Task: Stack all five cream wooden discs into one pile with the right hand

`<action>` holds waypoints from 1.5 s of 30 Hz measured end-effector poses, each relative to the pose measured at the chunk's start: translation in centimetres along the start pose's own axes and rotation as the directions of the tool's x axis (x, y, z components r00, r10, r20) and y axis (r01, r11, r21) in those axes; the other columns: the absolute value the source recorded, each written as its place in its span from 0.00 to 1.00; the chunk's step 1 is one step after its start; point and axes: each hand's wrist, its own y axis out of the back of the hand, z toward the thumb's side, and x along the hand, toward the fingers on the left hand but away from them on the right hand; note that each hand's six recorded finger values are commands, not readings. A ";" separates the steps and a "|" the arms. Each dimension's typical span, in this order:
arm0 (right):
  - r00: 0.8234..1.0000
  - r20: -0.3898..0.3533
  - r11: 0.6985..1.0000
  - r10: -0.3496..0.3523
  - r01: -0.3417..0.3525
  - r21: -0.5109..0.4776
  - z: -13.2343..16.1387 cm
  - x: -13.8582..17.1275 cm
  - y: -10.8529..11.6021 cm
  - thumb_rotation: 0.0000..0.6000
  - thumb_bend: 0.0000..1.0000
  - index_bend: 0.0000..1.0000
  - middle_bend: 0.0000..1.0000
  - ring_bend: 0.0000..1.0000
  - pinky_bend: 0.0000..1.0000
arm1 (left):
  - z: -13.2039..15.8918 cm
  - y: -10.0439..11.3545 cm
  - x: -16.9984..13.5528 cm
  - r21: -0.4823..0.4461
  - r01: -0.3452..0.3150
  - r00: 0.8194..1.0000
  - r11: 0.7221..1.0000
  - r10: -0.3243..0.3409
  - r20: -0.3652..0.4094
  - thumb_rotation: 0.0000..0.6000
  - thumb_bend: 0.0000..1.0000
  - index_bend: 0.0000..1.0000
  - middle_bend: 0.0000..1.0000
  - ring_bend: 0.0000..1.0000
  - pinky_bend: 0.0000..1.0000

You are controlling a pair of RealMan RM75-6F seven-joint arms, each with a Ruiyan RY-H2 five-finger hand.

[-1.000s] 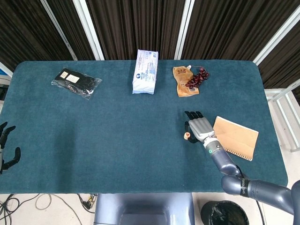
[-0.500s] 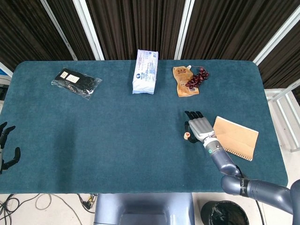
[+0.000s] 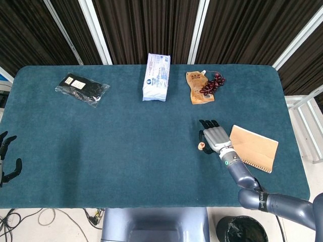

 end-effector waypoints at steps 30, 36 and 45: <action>0.964 0.026 0.963 -0.266 0.267 -0.027 -3.0 8.2 8.3 1.00 0.37 0.16 0.00 0.00 0.00 | 0.1 0.0 -0.1 0.002 -0.005 1.000 1.000 0.005 0.003 1.00 0.48 0.15 0.00 0.00 0.00; 0.936 0.072 0.937 -0.345 0.348 -0.025 -5.7 13.1 8.1 1.00 0.37 0.11 0.00 0.00 0.00 | 0.2 0.0 -0.2 0.009 -0.005 1.000 1.000 0.005 0.005 1.00 0.48 0.15 0.00 0.00 0.00; 0.865 0.147 0.877 -0.480 0.479 0.040 -8.1 20.7 4.3 1.00 0.37 0.11 0.00 0.00 0.00 | 0.2 0.1 -0.3 0.021 -0.005 1.000 1.000 0.005 0.006 1.00 0.48 0.15 0.00 0.00 0.00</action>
